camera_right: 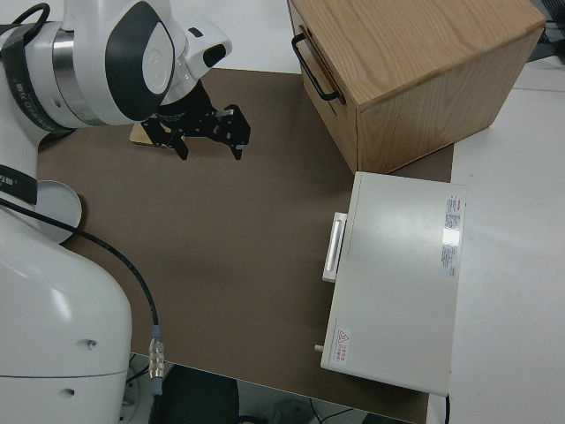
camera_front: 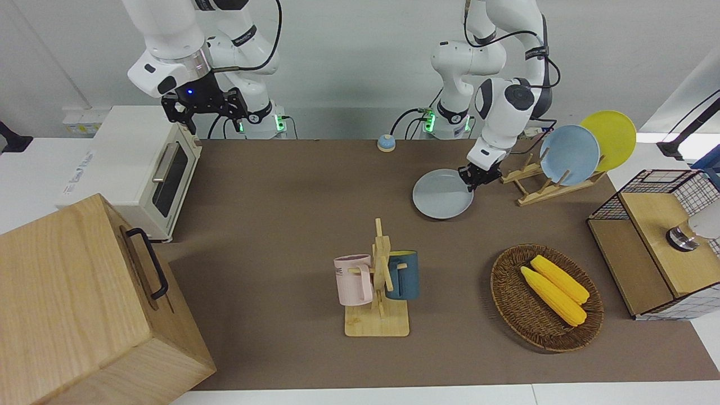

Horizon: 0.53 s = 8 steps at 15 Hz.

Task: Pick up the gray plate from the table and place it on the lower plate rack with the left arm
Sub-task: 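Lift the gray plate and carry it toward the wooden plate rack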

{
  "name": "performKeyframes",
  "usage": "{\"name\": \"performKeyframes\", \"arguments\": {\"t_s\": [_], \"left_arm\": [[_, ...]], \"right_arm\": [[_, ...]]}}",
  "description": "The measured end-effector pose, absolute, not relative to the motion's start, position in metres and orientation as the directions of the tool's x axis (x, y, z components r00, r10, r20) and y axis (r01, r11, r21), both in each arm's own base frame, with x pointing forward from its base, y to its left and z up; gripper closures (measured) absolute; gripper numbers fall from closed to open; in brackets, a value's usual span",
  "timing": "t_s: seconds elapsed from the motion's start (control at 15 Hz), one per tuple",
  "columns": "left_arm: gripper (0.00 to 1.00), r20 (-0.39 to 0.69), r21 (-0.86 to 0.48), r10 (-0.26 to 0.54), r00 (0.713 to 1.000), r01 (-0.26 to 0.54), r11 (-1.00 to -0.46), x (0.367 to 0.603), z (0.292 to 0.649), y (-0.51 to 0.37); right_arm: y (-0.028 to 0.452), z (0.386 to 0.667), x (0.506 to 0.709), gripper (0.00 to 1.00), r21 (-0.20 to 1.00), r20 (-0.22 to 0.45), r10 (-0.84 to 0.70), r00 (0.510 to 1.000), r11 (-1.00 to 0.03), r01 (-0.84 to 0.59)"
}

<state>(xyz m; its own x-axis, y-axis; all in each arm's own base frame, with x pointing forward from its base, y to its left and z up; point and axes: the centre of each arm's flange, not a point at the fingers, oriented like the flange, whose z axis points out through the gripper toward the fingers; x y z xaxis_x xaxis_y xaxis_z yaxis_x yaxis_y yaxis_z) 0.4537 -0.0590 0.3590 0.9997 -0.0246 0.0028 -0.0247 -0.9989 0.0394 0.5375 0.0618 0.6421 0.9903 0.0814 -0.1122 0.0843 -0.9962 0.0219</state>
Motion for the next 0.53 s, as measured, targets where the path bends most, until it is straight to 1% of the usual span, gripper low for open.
{"name": "performKeyframes", "arguments": {"t_s": [0.2,0.33,0.53], "left_arm": [[0.96,-0.006,0.043,-0.023,1.0,-0.023,-0.999,0.468,0.392,-0.06],[0.96,-0.015,0.045,-0.023,1.0,-0.022,-0.999,0.478,0.423,-0.059],[0.96,-0.044,0.048,-0.018,0.999,-0.016,-0.999,0.486,0.462,-0.055]], "right_arm": [[0.062,0.642,0.537,0.01,0.022,-0.112,0.081,0.99,-0.996,0.084],[0.062,0.642,0.537,0.01,0.022,-0.112,0.081,0.99,-0.996,0.084],[0.062,0.642,0.537,0.01,0.022,-0.112,0.081,0.99,-0.996,0.084]]}}
